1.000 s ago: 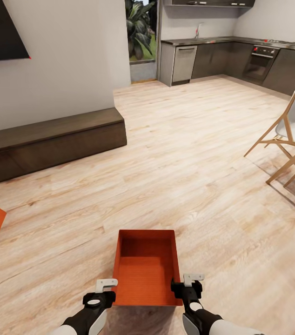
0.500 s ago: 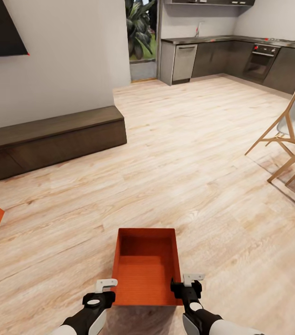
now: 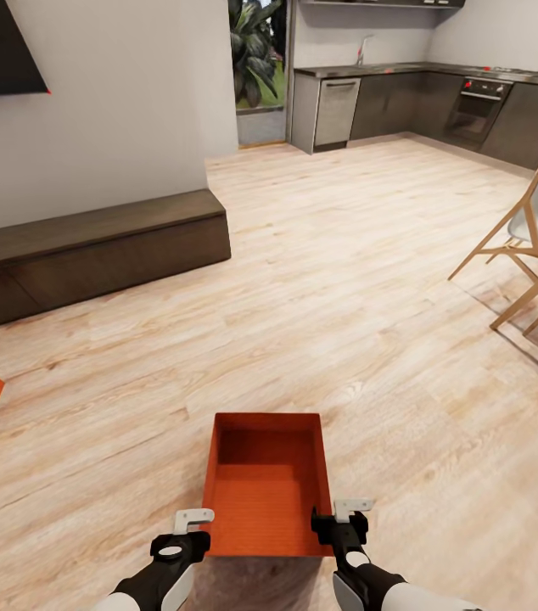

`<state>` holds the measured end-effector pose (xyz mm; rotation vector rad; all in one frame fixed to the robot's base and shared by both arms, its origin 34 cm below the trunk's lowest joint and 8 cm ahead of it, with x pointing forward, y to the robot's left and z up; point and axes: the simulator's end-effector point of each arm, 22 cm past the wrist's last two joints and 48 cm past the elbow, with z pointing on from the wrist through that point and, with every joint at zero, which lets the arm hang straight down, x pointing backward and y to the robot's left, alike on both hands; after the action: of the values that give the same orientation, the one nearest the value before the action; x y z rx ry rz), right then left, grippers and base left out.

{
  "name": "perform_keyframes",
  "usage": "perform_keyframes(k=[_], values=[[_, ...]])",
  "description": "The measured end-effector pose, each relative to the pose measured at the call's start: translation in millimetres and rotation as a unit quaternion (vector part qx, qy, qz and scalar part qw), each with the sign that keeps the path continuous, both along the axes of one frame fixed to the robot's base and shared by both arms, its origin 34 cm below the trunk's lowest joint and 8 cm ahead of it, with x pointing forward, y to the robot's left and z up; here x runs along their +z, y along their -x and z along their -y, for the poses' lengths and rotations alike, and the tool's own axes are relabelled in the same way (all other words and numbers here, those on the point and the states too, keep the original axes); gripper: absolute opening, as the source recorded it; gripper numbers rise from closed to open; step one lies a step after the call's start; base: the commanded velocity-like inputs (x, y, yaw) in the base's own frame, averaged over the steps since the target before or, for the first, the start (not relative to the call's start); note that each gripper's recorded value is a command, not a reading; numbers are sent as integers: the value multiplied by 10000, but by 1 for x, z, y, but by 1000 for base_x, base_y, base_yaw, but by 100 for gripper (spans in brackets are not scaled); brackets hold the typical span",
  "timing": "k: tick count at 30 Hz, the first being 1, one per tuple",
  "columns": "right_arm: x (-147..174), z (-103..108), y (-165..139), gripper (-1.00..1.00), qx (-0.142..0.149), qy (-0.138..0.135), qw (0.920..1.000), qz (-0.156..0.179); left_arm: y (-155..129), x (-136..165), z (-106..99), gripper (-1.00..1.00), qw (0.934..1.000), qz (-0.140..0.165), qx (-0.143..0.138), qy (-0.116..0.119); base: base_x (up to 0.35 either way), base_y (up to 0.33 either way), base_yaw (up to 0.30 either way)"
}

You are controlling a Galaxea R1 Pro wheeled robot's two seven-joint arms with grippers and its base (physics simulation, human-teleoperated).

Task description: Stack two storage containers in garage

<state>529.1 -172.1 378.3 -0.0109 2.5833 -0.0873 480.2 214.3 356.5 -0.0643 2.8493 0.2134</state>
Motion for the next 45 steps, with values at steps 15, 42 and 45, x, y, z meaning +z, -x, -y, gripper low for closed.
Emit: perform_keyframes(k=[15,42,45], values=[[-28,1,2,100,-10,0,10000,48,3,-29,0,100,10000,1,0,2,0,0,0],[-79,2,7,100,-41,-26,9997,242,12,-83,1,100,10000,7,0,4,0,0,0],[-85,1,8,100,-39,-32,9997,243,13,-90,0,100,10000,7,0,3,0,0,0]])
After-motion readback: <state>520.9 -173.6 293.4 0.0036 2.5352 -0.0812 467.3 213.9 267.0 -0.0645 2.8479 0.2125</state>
